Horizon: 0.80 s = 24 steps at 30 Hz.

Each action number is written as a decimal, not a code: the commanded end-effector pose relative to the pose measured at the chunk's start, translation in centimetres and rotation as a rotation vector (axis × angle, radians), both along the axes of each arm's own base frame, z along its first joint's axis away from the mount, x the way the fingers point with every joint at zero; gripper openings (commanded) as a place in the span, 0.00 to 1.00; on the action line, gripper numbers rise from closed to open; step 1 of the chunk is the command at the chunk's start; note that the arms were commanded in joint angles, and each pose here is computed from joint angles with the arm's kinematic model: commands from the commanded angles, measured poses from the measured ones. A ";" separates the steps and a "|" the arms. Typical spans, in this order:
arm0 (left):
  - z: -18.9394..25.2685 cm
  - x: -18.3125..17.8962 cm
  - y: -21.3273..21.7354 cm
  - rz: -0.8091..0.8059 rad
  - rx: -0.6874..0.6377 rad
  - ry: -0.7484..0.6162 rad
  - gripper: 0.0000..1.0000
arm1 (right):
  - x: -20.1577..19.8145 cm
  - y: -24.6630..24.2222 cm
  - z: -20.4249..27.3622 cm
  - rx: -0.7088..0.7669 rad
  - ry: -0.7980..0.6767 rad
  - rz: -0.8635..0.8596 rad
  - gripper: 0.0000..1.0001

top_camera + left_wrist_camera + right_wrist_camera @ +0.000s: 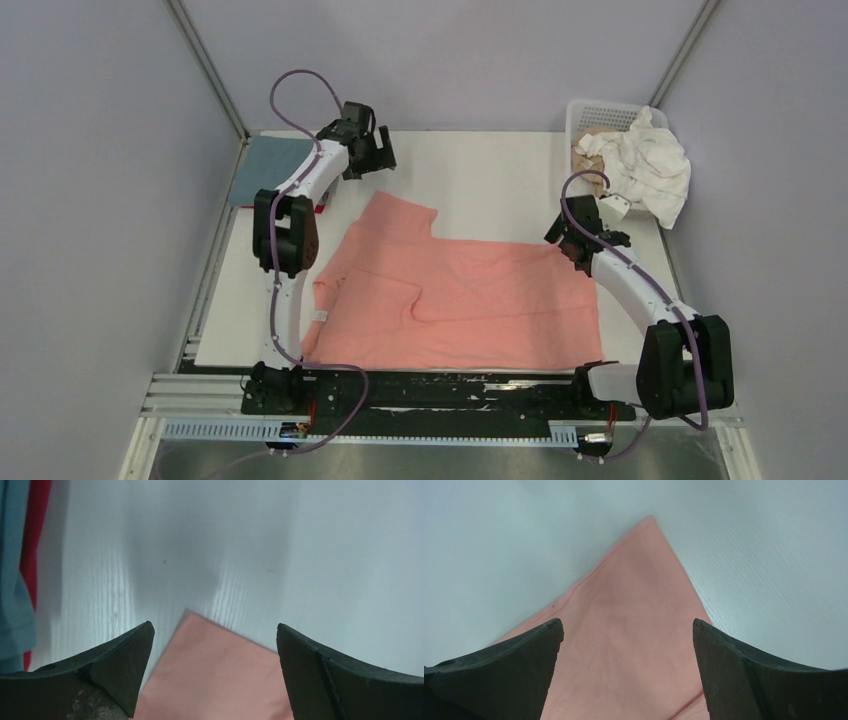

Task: Fold and stack the t-shirts
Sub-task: Grab the side of the flattened tshirt furthest away from the robot with both arms

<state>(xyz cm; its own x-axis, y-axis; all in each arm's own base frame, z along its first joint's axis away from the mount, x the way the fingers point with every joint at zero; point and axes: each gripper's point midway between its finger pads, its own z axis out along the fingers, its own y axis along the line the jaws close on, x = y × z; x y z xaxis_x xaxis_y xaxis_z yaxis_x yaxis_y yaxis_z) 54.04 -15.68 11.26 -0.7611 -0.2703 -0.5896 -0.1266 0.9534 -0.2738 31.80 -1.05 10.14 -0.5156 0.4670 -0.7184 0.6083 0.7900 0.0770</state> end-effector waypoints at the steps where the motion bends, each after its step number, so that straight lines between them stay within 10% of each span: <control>1: -2.9 1.1 -0.6 -0.081 0.003 0.083 1.00 | 1.5 -0.7 1.5 -0.052 -0.044 -0.003 1.00; 14: -8.6 -2.4 -2.7 -0.113 -0.027 0.249 0.92 | 1.9 -0.1 0.6 -0.025 -0.030 0.024 1.00; 24: -10.5 -5.9 -1.8 -0.063 0.184 0.343 0.50 | 2.2 0.0 0.5 -0.020 -0.035 0.019 1.00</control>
<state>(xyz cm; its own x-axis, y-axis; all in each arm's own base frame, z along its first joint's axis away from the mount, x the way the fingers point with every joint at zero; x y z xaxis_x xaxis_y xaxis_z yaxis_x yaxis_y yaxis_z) 52.85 -17.45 2.89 -0.8682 -0.1608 -0.4695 -0.1072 0.9845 -0.1390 32.30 -1.08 9.29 -0.5407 0.4434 -0.7149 0.5940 0.8030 0.0488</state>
